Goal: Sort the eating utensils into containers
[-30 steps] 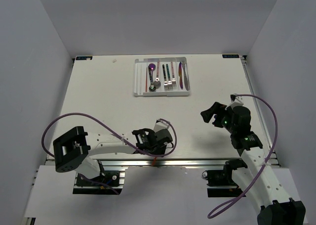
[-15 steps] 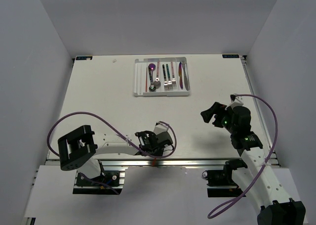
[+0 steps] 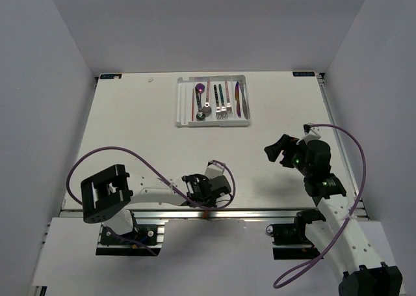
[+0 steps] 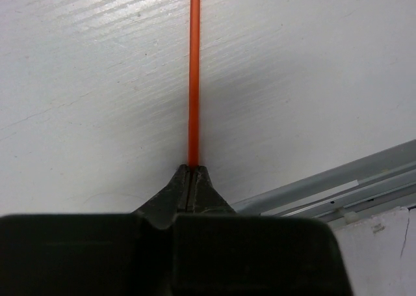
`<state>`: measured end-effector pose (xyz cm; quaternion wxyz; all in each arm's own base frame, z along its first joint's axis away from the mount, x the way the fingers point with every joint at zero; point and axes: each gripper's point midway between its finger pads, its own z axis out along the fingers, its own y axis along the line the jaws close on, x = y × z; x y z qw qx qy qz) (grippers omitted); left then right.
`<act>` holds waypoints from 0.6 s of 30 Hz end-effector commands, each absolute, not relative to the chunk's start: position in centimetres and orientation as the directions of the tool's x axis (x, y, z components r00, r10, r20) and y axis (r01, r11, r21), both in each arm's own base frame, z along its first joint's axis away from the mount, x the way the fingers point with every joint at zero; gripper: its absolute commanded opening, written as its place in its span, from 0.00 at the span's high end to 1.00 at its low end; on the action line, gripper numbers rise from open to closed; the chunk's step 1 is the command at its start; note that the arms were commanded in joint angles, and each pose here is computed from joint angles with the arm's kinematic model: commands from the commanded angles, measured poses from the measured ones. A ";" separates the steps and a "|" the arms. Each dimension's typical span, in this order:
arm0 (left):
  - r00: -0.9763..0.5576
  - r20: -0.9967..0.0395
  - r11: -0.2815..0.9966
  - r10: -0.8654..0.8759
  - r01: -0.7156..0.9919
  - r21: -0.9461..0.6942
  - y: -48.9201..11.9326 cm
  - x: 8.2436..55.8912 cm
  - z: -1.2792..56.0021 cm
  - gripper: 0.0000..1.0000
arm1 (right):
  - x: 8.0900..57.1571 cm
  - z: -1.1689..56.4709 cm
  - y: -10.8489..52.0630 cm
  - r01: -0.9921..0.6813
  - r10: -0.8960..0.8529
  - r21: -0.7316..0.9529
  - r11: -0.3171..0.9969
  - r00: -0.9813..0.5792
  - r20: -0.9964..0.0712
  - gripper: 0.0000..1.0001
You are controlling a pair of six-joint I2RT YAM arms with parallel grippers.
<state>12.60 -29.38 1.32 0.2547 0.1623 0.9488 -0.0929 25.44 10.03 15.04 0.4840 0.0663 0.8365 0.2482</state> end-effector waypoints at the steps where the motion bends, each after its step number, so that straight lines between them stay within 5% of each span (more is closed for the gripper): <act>1: -0.841 -0.436 0.937 0.320 0.350 0.012 -26.5 11.5 -1.5 1.00 | 26.0 17.0 10.0 -0.159 0.347 0.464 0.871 -0.469 -0.812 0.11; 9: -0.725 -0.664 0.972 0.185 0.236 0.014 -27.2 16.3 6.3 1.00 | 26.1 16.6 10.3 -0.167 0.341 0.469 0.867 -0.487 -0.804 0.11; 18: -0.628 -0.778 0.994 0.018 0.092 -0.051 -26.1 23.4 12.9 1.00 | 26.3 17.0 10.4 -0.174 0.342 0.471 0.865 -0.483 -0.806 0.11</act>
